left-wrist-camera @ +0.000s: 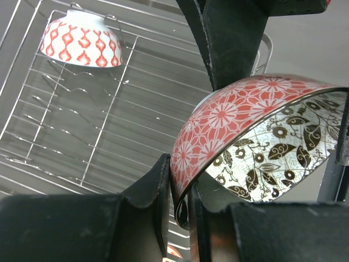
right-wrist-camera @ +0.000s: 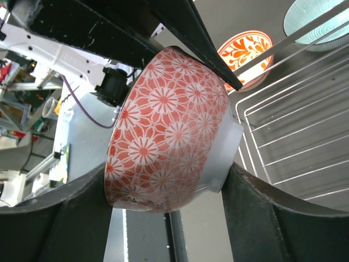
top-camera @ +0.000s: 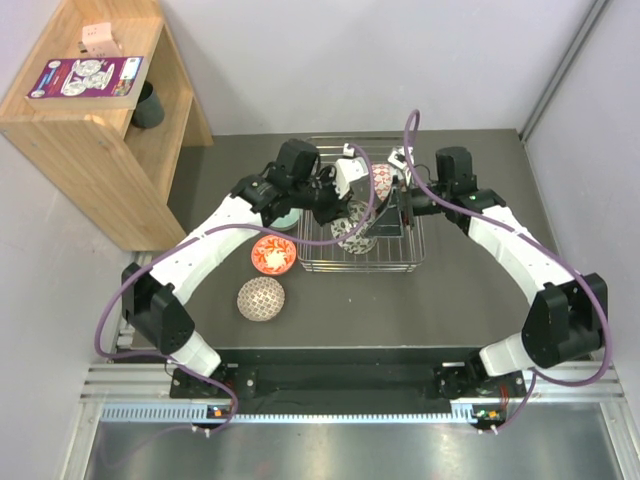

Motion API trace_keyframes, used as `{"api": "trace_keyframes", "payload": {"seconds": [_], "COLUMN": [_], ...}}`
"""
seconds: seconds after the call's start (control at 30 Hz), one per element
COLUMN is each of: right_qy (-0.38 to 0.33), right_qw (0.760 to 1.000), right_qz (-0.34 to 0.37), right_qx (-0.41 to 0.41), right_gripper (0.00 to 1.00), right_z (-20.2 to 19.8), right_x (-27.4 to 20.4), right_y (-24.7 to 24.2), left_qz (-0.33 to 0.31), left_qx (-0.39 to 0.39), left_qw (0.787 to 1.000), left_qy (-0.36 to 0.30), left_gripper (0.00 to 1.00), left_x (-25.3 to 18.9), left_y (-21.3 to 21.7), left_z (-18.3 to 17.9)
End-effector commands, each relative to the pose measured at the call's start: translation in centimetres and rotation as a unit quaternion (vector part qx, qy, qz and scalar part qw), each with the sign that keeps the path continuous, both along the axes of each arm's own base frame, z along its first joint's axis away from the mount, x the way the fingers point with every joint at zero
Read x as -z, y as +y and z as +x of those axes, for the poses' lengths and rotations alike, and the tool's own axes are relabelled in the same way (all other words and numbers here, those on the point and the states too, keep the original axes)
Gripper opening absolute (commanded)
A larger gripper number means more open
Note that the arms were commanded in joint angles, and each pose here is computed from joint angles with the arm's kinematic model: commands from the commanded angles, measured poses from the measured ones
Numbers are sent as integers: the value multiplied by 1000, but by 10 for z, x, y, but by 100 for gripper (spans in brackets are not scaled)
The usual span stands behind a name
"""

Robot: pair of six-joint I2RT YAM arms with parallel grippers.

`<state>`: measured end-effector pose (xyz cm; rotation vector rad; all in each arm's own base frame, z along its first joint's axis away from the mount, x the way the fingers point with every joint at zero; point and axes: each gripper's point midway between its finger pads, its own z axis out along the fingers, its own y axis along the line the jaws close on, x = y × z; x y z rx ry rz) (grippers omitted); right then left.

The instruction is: Load the bowls into the dish rack

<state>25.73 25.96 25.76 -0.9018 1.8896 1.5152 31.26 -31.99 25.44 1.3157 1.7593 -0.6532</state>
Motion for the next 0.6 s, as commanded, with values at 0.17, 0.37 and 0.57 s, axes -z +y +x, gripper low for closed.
{"api": "trace_keyframes", "payload": {"seconds": [0.17,0.37,0.57], "right_qy": [-40,-37,-38], "right_qw": [997,999,999], "right_qz": [39,30,15], "right_qx": [-44,-24,9], "right_gripper": [19,0,0], "right_z": [-4,7,17], "right_x": [-22,-16,-8], "right_y": [12,10,7], "left_qz": [-57,-55,-50], "left_qx": [29,32,8], "left_qw": [998,998,998], "left_qy": [-30,-24,-28], "left_gripper": [4,23,69], "left_x": [-33,-29,-23], "left_y": [-25,-24,-15], "left_z": [2,-1,7]}}
